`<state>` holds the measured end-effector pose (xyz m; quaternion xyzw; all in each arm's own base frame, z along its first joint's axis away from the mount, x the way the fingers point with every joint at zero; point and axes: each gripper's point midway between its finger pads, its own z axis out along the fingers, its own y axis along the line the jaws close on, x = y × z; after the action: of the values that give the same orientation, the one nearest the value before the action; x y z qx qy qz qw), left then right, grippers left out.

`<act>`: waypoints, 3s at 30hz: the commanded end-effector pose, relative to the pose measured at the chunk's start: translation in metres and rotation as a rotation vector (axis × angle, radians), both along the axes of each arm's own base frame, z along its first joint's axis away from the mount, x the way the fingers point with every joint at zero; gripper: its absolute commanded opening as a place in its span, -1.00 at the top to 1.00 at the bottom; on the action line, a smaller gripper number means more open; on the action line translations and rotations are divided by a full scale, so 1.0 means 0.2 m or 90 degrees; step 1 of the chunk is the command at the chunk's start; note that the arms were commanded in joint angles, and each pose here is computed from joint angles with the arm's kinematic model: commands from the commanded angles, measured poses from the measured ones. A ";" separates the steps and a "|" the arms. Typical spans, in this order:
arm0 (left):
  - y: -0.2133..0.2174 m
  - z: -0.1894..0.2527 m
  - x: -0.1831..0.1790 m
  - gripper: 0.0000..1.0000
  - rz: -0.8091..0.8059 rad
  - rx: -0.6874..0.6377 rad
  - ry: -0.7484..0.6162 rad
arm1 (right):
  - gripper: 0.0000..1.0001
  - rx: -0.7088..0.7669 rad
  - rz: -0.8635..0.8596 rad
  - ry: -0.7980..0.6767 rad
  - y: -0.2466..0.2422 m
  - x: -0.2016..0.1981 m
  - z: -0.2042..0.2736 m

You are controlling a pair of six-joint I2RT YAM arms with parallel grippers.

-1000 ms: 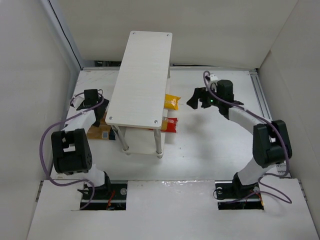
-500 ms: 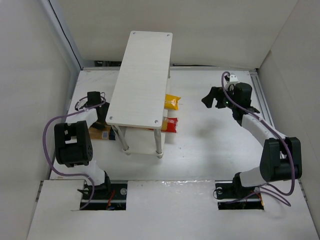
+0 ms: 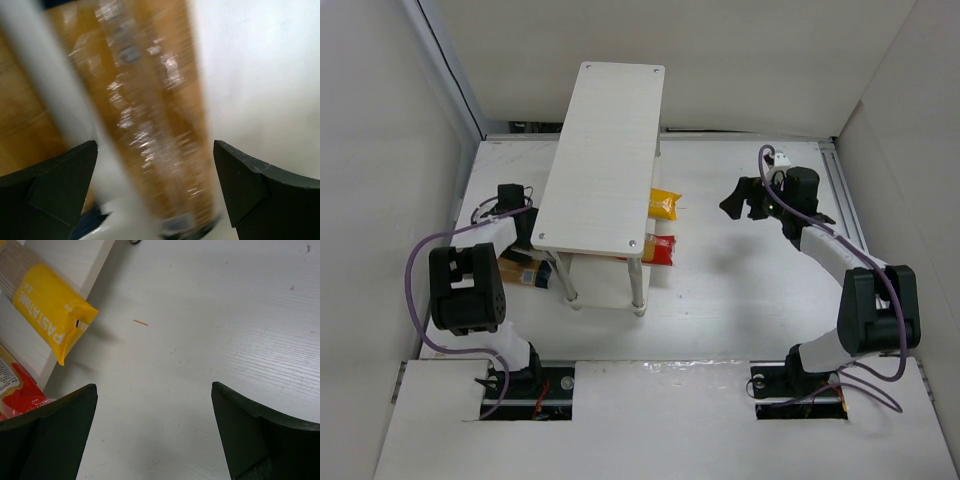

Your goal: Place and organize the pasta boxes and bags onto the shelf

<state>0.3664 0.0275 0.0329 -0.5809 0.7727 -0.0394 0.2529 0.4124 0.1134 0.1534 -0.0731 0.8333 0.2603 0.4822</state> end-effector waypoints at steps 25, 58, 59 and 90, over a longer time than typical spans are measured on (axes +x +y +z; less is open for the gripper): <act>-0.04 -0.26 0.05 1.00 0.013 -0.024 0.194 | -1.00 0.008 -0.012 -0.059 -0.02 0.02 0.16; 0.08 2.71 -0.24 1.00 -0.106 0.469 -0.743 | -1.00 -0.014 0.008 -0.171 -0.03 -0.11 0.43; 0.07 2.76 -0.24 1.00 -0.120 0.488 -0.756 | -1.00 -0.013 0.014 -0.171 -0.02 -0.12 0.43; -0.89 3.12 -0.23 1.00 -0.744 0.050 -1.104 | -1.00 -0.014 0.078 -0.182 0.10 -0.17 0.43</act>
<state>0.3582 -0.1546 0.5914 0.1618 0.5766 -0.4634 0.6532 0.3804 0.1310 0.2286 -0.1520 0.7688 0.2690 0.5600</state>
